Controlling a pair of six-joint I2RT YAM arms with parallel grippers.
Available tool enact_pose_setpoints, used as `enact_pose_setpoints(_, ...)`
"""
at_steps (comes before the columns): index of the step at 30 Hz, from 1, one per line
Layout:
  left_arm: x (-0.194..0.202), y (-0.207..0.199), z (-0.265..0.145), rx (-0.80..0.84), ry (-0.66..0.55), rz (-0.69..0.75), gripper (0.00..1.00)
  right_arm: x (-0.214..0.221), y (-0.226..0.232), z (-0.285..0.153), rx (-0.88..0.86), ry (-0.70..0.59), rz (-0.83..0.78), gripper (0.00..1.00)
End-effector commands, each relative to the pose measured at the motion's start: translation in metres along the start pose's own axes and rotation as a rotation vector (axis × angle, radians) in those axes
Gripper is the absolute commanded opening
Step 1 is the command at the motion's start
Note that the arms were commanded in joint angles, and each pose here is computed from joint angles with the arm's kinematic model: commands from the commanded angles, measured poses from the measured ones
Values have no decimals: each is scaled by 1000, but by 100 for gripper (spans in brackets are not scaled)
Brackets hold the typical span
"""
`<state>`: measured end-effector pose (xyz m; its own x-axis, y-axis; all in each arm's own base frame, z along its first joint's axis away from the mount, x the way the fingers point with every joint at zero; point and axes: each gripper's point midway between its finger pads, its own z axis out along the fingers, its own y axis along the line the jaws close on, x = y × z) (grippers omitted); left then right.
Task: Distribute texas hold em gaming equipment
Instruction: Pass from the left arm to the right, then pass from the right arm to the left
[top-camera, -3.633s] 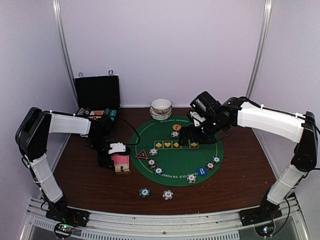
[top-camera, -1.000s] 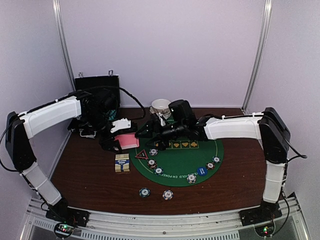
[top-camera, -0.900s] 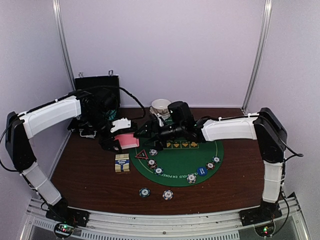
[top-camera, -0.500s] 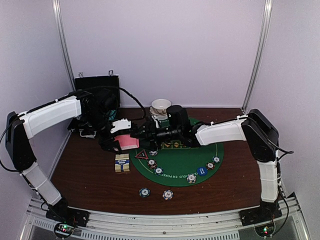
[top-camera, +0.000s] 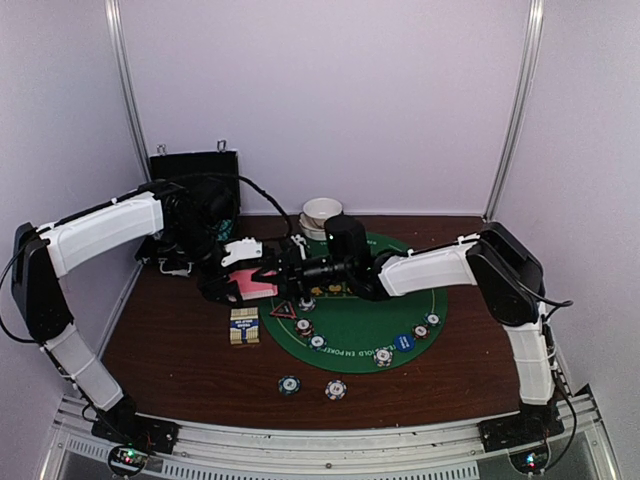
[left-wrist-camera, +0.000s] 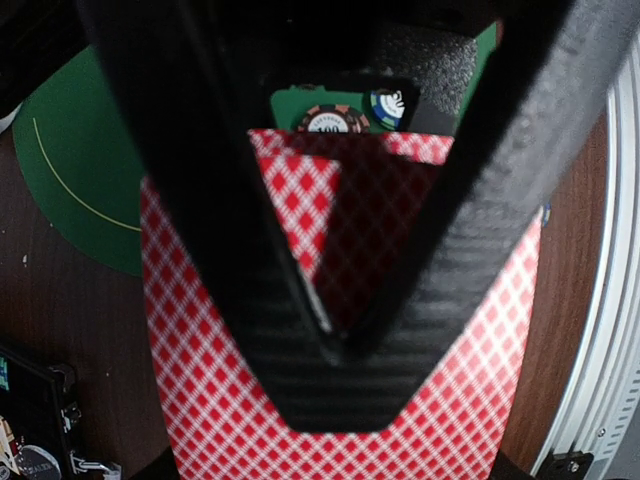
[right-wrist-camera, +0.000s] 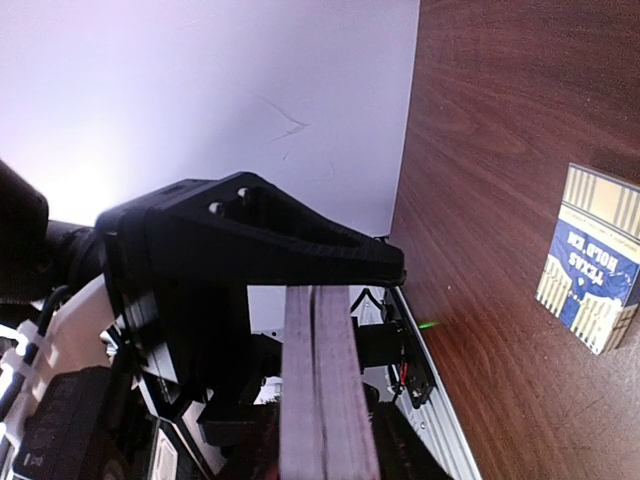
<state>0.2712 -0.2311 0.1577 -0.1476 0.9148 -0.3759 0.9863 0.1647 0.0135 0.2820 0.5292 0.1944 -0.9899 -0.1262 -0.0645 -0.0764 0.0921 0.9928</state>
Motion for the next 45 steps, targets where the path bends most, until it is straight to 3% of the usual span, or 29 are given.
enact_pose_setpoints(1,-19,14,-7,-47,-53,20,0,0,8,7,-36,21,-12,25)
enact_pose_setpoints(2,-20,14,-6,-46,-52,17,2,0,8,7,-38,22,-10,22)
enact_pose_setpoints(3,-20,15,-6,-46,-54,14,16,0,7,7,-39,23,-8,19)
enact_pose_setpoints(4,-22,16,-7,-47,-57,8,37,0,8,8,-42,23,-7,16)
enact_pose_setpoints(5,-23,16,-7,-45,-62,3,73,0,8,7,-46,24,-4,12)
enact_pose_setpoints(6,-24,15,-8,-46,-70,-1,94,0,8,7,-49,24,-1,10)
enact_pose_setpoints(7,-26,16,-9,-48,-78,-5,97,0,9,6,-54,23,-1,8)
enact_pose_setpoints(21,-35,-8,-10,61,-157,54,95,-2,34,0,-156,18,10,1)
enact_pose_setpoints(28,-35,-6,-14,40,-156,64,70,-2,25,1,-132,8,23,1)
enact_pose_setpoints(32,-31,-3,-13,17,-141,75,39,-2,17,1,-102,4,28,3)
enact_pose_setpoints(35,-30,-3,-14,12,-140,73,27,-1,10,1,-65,1,30,17)
enact_pose_setpoints(39,-30,-3,-13,14,-140,70,28,0,4,3,-8,2,7,35)
enact_pose_setpoints(41,-29,-3,-13,12,-135,70,37,1,3,4,9,8,2,39)
enact_pose_setpoints(43,-29,-2,-13,7,-131,71,50,2,4,5,8,9,0,35)
enact_pose_setpoints(45,-27,-2,-11,7,-124,69,60,1,4,5,4,8,6,23)
